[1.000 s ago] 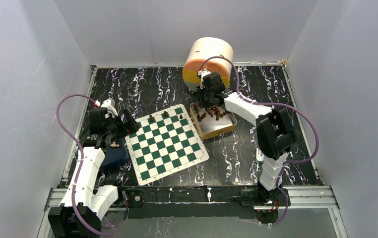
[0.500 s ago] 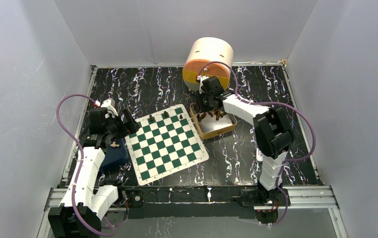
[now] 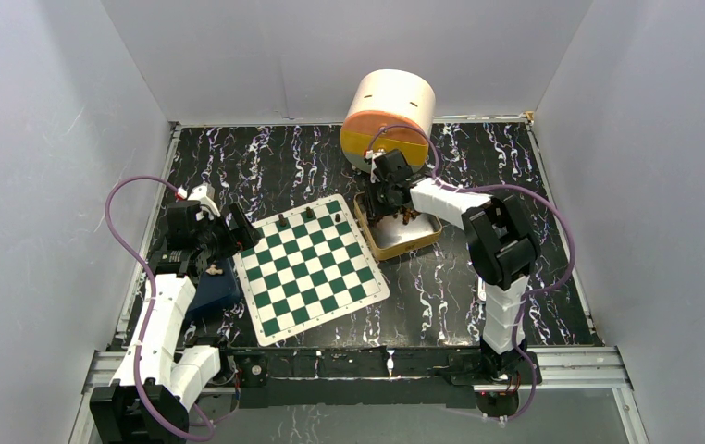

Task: Set up the chess pieces on the board
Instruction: Pick up the chess piece from the storage box.

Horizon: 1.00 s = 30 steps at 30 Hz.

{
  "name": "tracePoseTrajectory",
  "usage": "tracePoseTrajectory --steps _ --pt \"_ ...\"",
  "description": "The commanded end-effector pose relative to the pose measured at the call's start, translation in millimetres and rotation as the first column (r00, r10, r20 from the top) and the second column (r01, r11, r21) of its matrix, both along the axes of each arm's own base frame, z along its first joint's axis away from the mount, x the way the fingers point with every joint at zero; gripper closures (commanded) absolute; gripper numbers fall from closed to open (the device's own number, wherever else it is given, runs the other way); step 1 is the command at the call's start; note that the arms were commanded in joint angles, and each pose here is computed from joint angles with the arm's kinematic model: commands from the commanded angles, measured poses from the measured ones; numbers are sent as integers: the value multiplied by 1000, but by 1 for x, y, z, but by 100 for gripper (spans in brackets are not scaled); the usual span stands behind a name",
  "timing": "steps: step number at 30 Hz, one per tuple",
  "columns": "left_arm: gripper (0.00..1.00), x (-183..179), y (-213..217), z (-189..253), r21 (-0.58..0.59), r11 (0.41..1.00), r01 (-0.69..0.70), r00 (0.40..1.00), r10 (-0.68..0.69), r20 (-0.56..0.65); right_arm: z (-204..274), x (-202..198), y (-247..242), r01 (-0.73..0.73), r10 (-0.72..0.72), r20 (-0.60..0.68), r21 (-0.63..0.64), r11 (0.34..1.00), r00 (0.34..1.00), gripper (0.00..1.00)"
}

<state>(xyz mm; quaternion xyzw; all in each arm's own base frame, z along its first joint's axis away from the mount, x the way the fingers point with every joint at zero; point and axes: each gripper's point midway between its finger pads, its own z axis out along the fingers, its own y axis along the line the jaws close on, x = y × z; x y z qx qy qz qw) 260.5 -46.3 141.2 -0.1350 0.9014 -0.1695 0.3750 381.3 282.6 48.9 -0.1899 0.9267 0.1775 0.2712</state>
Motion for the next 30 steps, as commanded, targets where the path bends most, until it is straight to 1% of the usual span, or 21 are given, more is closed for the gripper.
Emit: tracePoseTrajectory --steps 1,6,12,20,30 --pt "9 3 0 13 5 1000 4 999 -5 45 9 12 6 8 -8 32 14 1000 999 67" --pt "9 3 0 13 5 1000 2 999 -2 45 10 13 3 13 -13 41 -1 1000 999 75" --pt "9 3 0 12 3 1000 4 999 -4 40 21 16 -2 19 -18 77 -13 1000 997 81" --pt "9 3 0 12 2 1000 5 999 -5 39 41 22 -13 56 -49 139 -43 998 989 82" --pt "9 3 -2 11 -2 1000 10 999 -10 36 61 22 -13 59 -53 161 -31 998 986 83"
